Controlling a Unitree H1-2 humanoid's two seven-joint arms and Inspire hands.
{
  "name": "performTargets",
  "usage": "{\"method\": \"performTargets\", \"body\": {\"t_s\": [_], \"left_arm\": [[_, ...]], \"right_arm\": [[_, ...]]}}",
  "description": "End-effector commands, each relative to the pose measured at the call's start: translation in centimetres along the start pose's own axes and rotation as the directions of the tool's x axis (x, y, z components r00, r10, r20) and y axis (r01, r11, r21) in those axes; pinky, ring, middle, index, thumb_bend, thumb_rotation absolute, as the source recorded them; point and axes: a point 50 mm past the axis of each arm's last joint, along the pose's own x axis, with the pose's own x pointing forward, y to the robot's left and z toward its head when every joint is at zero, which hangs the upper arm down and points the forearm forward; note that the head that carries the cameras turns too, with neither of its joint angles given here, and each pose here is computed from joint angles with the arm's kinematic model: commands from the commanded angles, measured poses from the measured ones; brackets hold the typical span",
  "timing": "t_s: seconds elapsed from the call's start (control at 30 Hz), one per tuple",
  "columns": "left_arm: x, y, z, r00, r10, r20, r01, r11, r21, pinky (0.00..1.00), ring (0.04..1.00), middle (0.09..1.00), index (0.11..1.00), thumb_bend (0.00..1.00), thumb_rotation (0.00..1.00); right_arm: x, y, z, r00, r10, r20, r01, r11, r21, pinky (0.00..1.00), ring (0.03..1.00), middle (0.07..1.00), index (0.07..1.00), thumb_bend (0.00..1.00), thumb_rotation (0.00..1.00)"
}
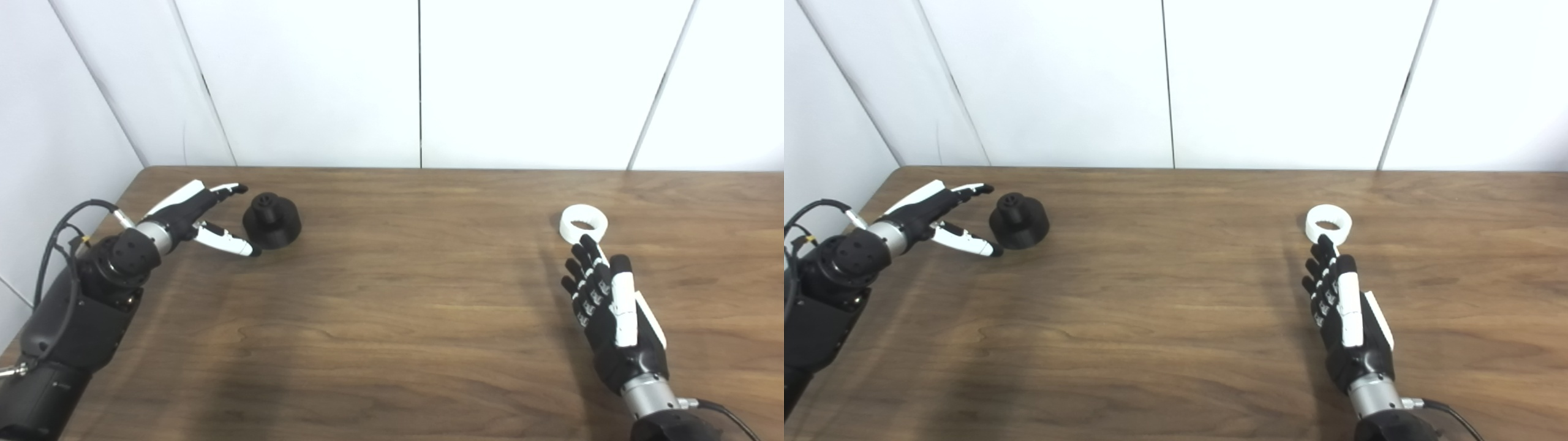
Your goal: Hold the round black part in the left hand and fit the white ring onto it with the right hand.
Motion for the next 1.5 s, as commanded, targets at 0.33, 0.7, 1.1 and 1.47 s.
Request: {"method": "performTargets", "body": {"t_s": [0.33, 0.7, 1.1, 1.47], "left_arm": [[0.6, 4.0, 1.3, 1.000, 0.031, 0.004, -0.031, 0.998, 0.046, 1.00, 1.000, 1.000, 0.967, 1.00, 0.27], [2.2, 3.7, 1.6, 0.999, 0.024, -0.026, -0.023, 0.999, 0.047, 1.00, 1.000, 1.000, 0.958, 1.00, 0.29], [3.6, 3.7, 2.5, 1.000, 0.024, 0.001, -0.024, 0.999, 0.045, 1.00, 1.000, 1.000, 0.945, 1.00, 0.28], [4.3, 3.2, 3.4, 1.000, 0.009, 0.020, -0.009, 1.000, 0.012, 1.00, 1.000, 1.000, 0.954, 1.00, 0.27]], "right_arm": [[0.1, 0.2, 1.8, 0.995, 0.009, 0.101, -0.008, 1.000, -0.010, 1.00, 1.000, 1.000, 1.000, 0.64, 1.00], [-0.3, 0.0, 1.7, 0.996, 0.000, 0.094, 0.002, 1.000, -0.024, 1.00, 1.000, 1.000, 1.000, 0.66, 1.00], [-0.5, -0.5, 1.2, 0.996, -0.004, 0.088, 0.007, 0.999, -0.034, 1.00, 1.000, 1.000, 1.000, 0.65, 1.00], [-0.6, -0.9, 1.3, 0.996, 0.003, 0.091, 0.001, 0.999, -0.042, 1.00, 1.000, 1.000, 1.000, 0.66, 1.00]]}}
